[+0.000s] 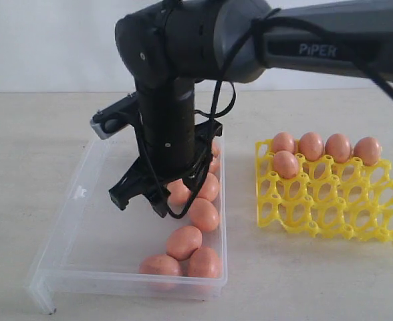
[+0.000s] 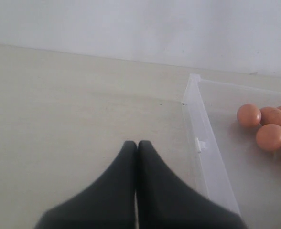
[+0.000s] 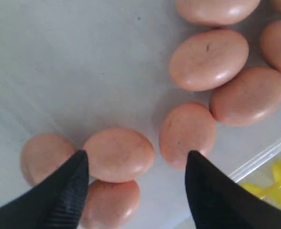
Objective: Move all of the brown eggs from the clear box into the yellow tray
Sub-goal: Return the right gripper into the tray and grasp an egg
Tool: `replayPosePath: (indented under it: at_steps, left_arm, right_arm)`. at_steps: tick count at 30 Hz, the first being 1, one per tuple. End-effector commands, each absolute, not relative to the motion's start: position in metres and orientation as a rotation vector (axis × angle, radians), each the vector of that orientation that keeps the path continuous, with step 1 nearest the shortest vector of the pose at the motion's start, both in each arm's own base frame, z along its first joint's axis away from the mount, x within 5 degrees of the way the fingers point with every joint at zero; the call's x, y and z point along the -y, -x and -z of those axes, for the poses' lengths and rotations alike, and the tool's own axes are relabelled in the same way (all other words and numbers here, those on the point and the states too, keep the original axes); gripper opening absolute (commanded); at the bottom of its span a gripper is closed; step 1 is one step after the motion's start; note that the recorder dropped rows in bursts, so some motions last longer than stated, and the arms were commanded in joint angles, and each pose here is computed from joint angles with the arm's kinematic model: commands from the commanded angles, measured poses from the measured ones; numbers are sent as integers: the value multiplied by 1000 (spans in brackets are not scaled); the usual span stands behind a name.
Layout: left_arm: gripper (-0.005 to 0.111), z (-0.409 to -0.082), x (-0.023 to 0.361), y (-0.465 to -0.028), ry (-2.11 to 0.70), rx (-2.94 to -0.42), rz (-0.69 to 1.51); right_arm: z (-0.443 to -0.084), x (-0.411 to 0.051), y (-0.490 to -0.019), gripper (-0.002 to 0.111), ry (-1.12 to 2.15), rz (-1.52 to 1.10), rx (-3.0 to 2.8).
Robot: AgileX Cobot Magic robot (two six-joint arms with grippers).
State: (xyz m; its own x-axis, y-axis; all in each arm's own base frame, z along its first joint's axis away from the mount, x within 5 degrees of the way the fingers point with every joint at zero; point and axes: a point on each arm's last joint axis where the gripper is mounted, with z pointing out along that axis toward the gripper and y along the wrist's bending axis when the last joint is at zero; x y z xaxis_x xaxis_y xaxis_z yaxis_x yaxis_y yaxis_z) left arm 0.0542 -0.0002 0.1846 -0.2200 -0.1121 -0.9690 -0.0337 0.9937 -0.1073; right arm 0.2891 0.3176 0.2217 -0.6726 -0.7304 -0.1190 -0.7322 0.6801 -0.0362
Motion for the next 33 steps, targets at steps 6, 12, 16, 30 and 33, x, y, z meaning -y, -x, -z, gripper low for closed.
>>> replayPosePath:
  at_steps: [6, 12, 16, 30, 33]
  left_arm:
    - [-4, -186, 0, -54, 104, -1785, 79]
    - [-4, -186, 0, -54, 104, -1785, 79]
    - [-4, -186, 0, -54, 104, -1785, 79]
    - [-4, -186, 0, -54, 104, -1785, 79]
    - [-4, -186, 0, -54, 104, -1785, 79]
  right_arm:
    - [-200, -311, -305, 61, 1090, 215, -2782]
    - [-185, -314, -309, 61, 1106, 238, -2770]
    - [-172, -316, -311, 61, 1076, 244, -2797]
    - [-151, -319, -313, 61, 999, 250, -2843]
    - [-147, -319, -314, 60, 953, 254, -2858]
